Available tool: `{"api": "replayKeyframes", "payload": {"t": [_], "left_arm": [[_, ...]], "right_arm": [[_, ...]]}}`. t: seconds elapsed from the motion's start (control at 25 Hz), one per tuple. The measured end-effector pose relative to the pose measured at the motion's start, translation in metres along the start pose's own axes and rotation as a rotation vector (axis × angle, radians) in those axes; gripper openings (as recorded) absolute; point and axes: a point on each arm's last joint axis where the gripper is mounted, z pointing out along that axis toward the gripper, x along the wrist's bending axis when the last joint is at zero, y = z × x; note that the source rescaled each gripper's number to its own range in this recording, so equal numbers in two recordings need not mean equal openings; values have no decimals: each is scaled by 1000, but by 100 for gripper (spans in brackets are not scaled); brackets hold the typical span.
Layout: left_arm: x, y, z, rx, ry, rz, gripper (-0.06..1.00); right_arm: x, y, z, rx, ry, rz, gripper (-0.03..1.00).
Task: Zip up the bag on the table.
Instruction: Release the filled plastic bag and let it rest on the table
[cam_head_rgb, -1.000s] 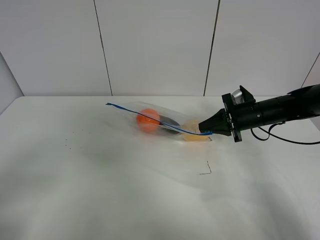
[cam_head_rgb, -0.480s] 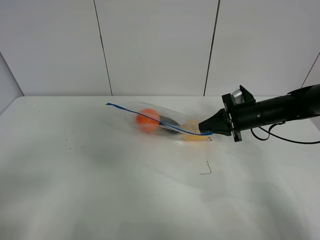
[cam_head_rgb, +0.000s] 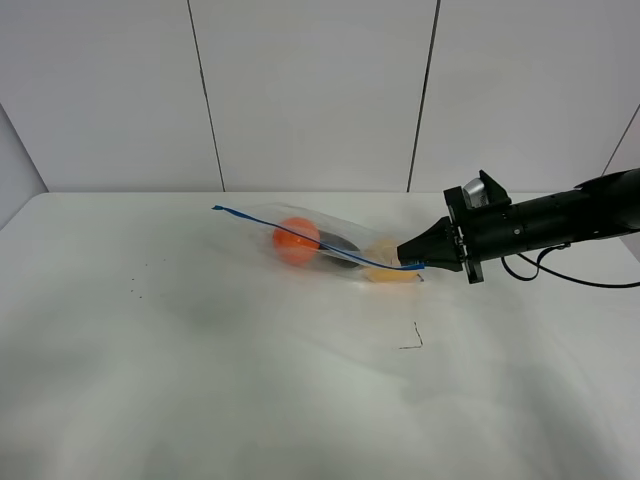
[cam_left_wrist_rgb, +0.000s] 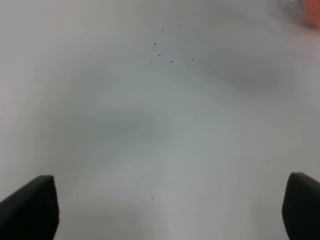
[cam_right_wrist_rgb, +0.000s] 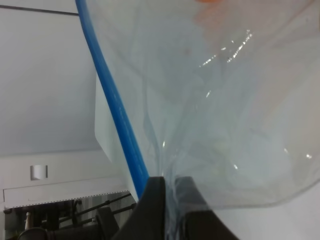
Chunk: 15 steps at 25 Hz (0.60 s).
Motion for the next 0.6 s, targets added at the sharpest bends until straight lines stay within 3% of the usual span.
{"api": "replayKeyframes", "payload": {"t": [0.6], "left_arm": [[-1,0,0,-1,-14,15,100]], "right_arm": [[0,0,0,-1,0,0,0]]}}
